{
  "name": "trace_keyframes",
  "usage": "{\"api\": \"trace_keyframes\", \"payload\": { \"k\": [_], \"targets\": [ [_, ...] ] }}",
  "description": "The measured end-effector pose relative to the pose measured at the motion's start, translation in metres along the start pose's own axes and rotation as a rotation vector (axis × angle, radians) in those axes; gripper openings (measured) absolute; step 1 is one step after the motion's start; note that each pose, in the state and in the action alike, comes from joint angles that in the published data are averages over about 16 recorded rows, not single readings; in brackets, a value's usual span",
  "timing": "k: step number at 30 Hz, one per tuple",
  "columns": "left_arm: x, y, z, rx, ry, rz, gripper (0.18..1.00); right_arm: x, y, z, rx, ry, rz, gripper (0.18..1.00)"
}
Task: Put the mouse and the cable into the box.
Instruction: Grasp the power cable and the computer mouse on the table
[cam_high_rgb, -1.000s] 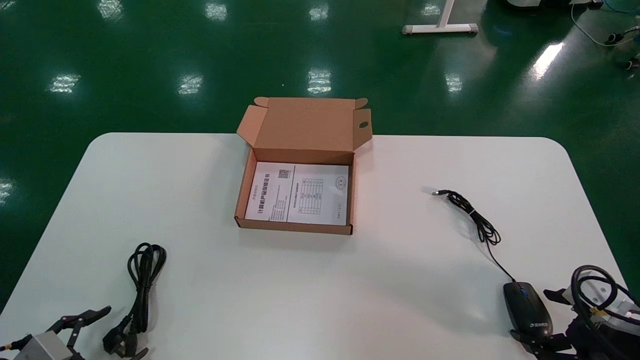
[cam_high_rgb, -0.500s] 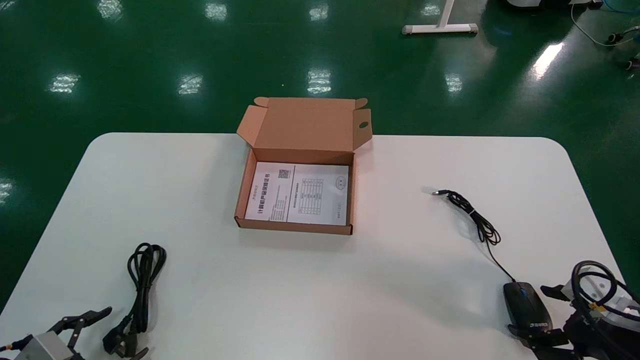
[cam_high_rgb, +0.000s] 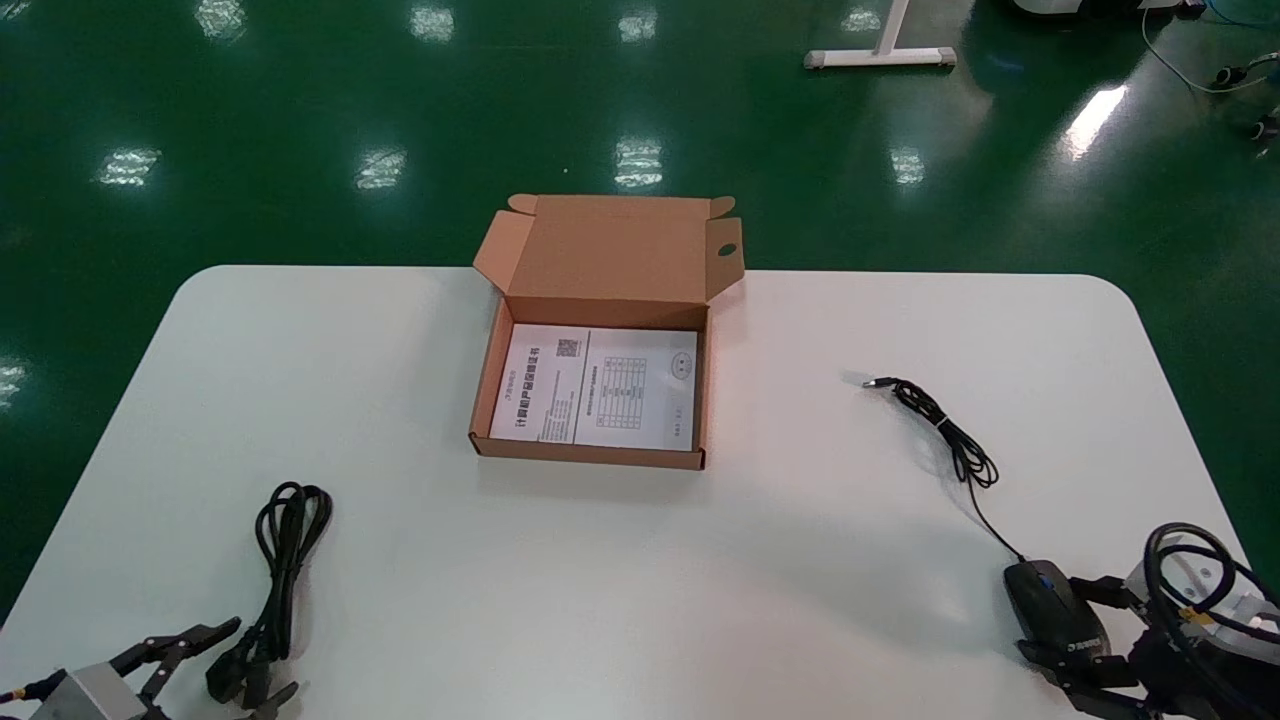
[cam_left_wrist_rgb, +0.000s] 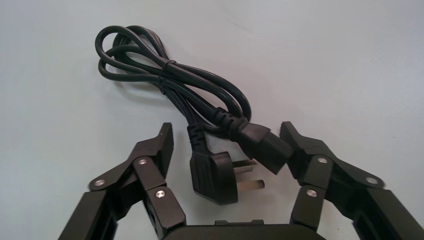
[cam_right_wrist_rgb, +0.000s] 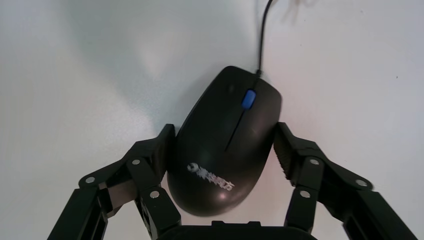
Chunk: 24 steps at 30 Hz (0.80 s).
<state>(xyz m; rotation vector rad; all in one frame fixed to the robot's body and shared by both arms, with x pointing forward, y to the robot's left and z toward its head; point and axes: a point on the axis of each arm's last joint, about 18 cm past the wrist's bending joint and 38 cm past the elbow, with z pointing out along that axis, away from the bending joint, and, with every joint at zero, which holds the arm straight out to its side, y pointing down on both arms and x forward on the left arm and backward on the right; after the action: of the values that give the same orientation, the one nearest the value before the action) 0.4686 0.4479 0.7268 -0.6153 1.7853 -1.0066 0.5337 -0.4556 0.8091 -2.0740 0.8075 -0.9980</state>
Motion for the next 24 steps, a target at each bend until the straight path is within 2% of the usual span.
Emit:
{"api": "trace_keyframes", "payload": {
  "k": [9,15,20,24],
  "targets": [
    [-0.001,0.001,0.0,0.0,0.0,0.0,0.656,0.001,0.001,0.0,0.0,0.001,-0.001,0.678],
    [-0.002,0.001,0.0,0.003,0.0,-0.001,0.511,0.005,-0.003,0.001,0.014,0.012,-0.011,0.597],
    [-0.003,0.001,0.001,0.008,-0.009,-0.006,0.41,0.013,-0.011,0.002,0.046,0.042,-0.024,0.571],
    [-0.006,0.0,0.001,0.017,-0.021,-0.006,0.363,0.022,-0.022,0.002,0.083,0.077,-0.037,0.571]
  ]
}}
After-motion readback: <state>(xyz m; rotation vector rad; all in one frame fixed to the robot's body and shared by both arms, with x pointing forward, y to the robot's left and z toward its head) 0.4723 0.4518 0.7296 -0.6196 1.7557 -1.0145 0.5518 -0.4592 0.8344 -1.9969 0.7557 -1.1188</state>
